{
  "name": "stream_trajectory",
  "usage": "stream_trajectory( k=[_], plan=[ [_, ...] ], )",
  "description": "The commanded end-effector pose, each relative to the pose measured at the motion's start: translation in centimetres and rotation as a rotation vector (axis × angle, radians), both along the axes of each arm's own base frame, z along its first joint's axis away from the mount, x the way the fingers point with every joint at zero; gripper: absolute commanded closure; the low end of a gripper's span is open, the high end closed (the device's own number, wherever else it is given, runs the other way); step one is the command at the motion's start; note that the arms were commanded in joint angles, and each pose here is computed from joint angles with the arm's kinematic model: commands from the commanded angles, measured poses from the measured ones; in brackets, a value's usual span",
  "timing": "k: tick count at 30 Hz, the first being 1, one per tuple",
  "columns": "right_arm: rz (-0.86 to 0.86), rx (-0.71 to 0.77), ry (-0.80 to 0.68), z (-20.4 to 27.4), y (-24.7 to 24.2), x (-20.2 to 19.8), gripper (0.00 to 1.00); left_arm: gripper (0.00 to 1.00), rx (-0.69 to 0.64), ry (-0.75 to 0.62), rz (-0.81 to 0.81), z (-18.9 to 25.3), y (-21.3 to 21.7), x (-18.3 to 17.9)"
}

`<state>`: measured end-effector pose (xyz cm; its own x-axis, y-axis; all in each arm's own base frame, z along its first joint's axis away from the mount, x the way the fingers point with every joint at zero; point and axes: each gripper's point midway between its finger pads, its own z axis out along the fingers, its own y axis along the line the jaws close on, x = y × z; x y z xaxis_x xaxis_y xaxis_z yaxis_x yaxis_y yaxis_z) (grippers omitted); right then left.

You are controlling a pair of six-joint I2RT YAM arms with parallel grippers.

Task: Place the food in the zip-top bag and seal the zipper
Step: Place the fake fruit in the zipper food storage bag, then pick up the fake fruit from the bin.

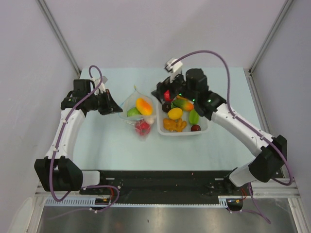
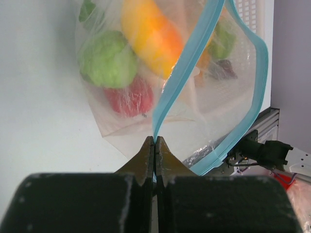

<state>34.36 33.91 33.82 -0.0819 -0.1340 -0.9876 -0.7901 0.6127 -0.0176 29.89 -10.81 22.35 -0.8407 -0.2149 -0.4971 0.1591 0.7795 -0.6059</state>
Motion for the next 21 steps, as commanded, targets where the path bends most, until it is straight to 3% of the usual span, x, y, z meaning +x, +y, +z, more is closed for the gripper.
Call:
stream_trajectory(
  k=[1, 6, 9, 13, 21],
  plan=[
    [-0.067, -0.041, 0.269, -4.3, -5.7, 1.8, 0.00, 1.00, -0.008, -0.092, -0.035, 2.4, -0.5, -0.1],
    [-0.160, -0.174, 0.456, -12.2, -9.9, 4.7, 0.03, 1.00, -0.006, -0.087, -0.036, 2.1, -0.5, 0.0],
    [-0.142, -0.249, 0.496, -15.1, -10.3, 4.8, 0.05, 1.00, -0.001, -0.088, -0.037, 2.1, -0.4, -0.1],
    [-0.069, -0.361, 0.512, -19.6, -9.6, 5.0, 0.00, 1.00, 0.009, -0.083, -0.036, 1.8, -0.3, -0.1],
    [0.200, -0.517, 0.261, -21.9, -7.6, 5.9, 0.00, 1.00, 0.012, -0.066, -0.040, 1.3, -0.3, -0.3]
  ],
)
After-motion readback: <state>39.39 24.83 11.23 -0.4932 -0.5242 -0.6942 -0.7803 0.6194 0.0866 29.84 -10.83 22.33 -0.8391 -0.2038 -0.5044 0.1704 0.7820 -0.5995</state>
